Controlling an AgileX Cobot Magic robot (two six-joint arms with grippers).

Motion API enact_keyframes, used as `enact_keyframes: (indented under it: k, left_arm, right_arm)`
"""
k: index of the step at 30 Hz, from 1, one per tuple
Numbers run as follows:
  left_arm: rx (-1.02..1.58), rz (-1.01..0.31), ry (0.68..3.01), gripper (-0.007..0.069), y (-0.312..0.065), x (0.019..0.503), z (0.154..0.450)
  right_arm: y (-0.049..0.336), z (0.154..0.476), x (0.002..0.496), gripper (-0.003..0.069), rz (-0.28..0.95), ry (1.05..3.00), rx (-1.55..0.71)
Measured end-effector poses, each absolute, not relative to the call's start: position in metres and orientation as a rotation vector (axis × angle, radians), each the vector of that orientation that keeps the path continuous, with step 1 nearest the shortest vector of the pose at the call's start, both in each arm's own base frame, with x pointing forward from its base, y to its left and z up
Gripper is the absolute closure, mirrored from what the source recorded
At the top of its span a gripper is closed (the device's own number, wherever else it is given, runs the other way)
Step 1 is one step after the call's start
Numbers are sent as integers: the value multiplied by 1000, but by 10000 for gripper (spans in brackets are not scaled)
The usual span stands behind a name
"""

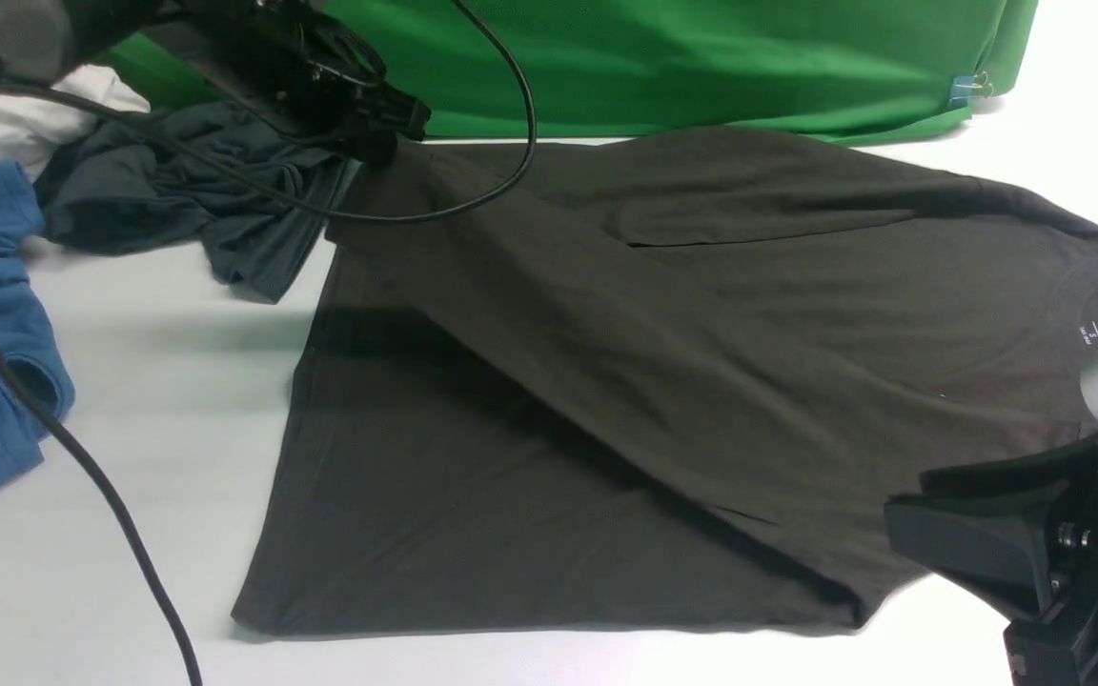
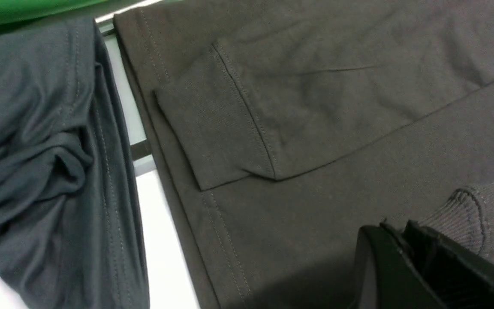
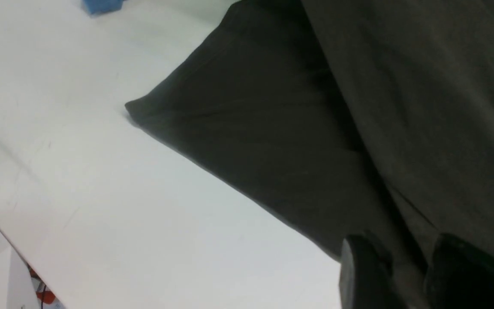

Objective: Fold a long-sleeved shirt on a white desktop.
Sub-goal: 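Fold the left side of the black T-shirt inward over its body, then grab the top left corner of the dark shirt with the left gripper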

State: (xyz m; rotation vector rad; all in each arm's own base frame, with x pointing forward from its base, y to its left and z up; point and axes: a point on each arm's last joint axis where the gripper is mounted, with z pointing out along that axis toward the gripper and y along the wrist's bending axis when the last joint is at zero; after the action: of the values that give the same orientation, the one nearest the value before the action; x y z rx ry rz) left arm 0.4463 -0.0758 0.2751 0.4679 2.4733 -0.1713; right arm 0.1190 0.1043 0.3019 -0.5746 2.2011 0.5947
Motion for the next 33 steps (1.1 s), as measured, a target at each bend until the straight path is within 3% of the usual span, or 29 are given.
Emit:
enact_keyframes:
  k: [5, 12, 15, 16, 20, 22, 25, 30, 33]
  left_arm:
    - [469, -189, 2565, 573, -77, 452, 246]
    - [359, -149, 2613, 498, -73, 453, 241]
    - [264, -57, 2628, 358, -65, 454, 243]
    - [264, -50, 2628, 349, -65, 454, 244]
    - [222, -35, 2640, 197, -63, 455, 253]
    - [142, -72, 2650, 99, -61, 456, 264]
    - [23, -148, 2663, 44, -57, 455, 269]
    - [-146, -320, 2644, 29, -50, 463, 263]
    - [-214, -417, 2647, 39, -41, 472, 244]
  right_arm:
    - [104, 301, 118, 417, 593, 2211, -579]
    - [104, 301, 118, 417, 591, 2214, -581]
    - [105, 309, 120, 403, 598, 2194, -578]
    - [105, 310, 120, 400, 599, 2191, -578]
    - [111, 330, 129, 361, 596, 2140, -587]
    - [120, 342, 141, 329, 570, 2107, -632]
    - [130, 352, 154, 318, 546, 2084, -673]
    - [142, 359, 173, 316, 479, 2110, -744]
    - [147, 366, 180, 316, 442, 2149, -775]
